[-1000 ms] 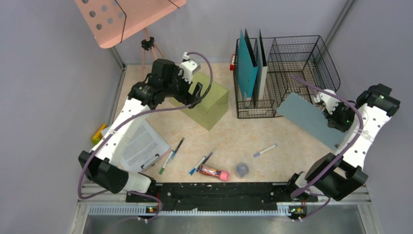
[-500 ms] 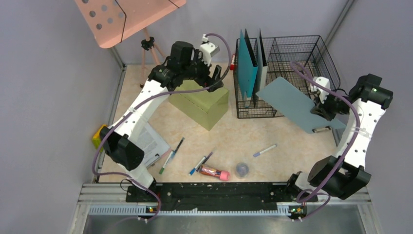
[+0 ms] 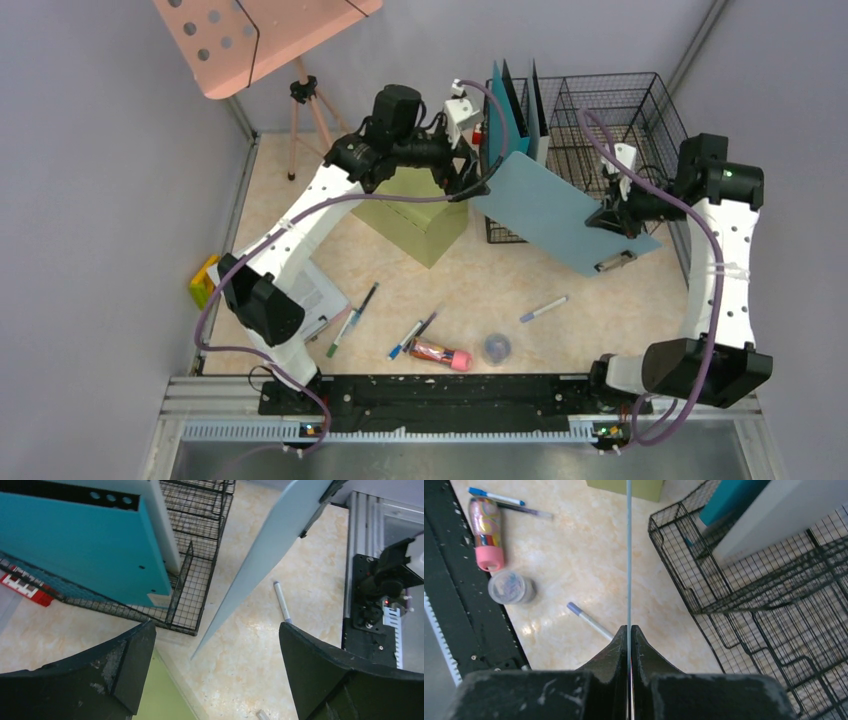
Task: Organize the desk
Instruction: Move the storage box to the center of the board.
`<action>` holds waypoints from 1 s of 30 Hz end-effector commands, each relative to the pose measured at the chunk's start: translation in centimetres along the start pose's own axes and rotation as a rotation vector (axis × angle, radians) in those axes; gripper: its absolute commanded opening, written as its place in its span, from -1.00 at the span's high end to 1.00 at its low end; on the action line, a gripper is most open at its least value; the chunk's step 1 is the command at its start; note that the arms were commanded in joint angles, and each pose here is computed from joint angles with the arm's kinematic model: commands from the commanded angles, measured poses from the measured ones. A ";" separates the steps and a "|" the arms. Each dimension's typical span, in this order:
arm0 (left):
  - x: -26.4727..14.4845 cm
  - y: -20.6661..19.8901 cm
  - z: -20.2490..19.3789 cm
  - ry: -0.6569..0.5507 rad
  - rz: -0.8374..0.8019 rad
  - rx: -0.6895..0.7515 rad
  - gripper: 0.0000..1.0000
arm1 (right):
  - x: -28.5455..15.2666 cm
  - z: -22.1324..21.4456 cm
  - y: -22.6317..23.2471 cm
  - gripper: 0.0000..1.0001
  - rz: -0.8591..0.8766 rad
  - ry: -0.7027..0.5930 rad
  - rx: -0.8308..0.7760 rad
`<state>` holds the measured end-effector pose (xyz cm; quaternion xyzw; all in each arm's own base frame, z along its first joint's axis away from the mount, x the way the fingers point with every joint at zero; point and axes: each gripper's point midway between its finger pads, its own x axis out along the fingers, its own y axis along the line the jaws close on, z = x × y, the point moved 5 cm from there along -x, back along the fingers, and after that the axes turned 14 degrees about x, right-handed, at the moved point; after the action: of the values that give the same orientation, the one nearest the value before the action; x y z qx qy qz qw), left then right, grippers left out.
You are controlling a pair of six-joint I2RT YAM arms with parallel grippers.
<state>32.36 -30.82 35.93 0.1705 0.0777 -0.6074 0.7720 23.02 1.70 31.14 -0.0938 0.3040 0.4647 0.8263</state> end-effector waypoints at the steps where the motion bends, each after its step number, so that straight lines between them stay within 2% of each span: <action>1: -0.2 -1.6 2.3 -0.116 -0.129 0.114 -0.98 | 0.0 3.2 2.3 1.00 0.075 -0.123 -0.012; 7: 1.4 -3.3 1.2 -0.131 -0.250 0.082 -0.95 | 0.4 4.0 3.1 1.00 0.129 -0.160 0.021; 12: 2.6 -4.9 0.5 -0.160 -0.393 -0.034 -0.67 | 0.4 4.2 3.5 1.00 0.147 -0.180 0.042; 14: 2.8 -5.4 0.5 -0.176 -0.436 -0.076 -0.42 | 0.4 4.1 3.6 1.00 0.150 -0.181 0.046; 18: 2.7 -6.1 0.6 -0.204 -0.493 -0.123 -0.07 | 0.6 3.9 3.6 1.00 0.159 -0.181 0.061; 20: 2.6 -6.4 0.5 -0.207 -0.509 -0.141 0.29 | 0.7 3.9 3.6 1.00 0.165 -0.186 0.068; 22: 2.2 -6.6 0.8 -0.206 -0.515 -0.144 0.86 | 0.7 3.9 3.5 1.00 0.166 -0.184 0.081; 23: 2.0 -6.6 0.8 -0.201 -0.508 -0.148 1.00 | 0.8 3.9 3.4 1.00 0.166 -0.182 0.086; 28: 0.6 -7.1 1.5 -0.207 -0.455 -0.183 1.00 | 1.0 4.2 2.7 0.99 0.150 -0.190 0.148; 30: -0.1 -6.9 2.0 -0.216 -0.419 -0.197 1.00 | 0.9 4.6 2.5 0.51 0.133 -0.199 0.192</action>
<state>27.27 -34.05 32.65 0.0283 0.1172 -0.7637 0.6342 21.79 5.19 32.67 0.0348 0.3137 0.4945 0.8099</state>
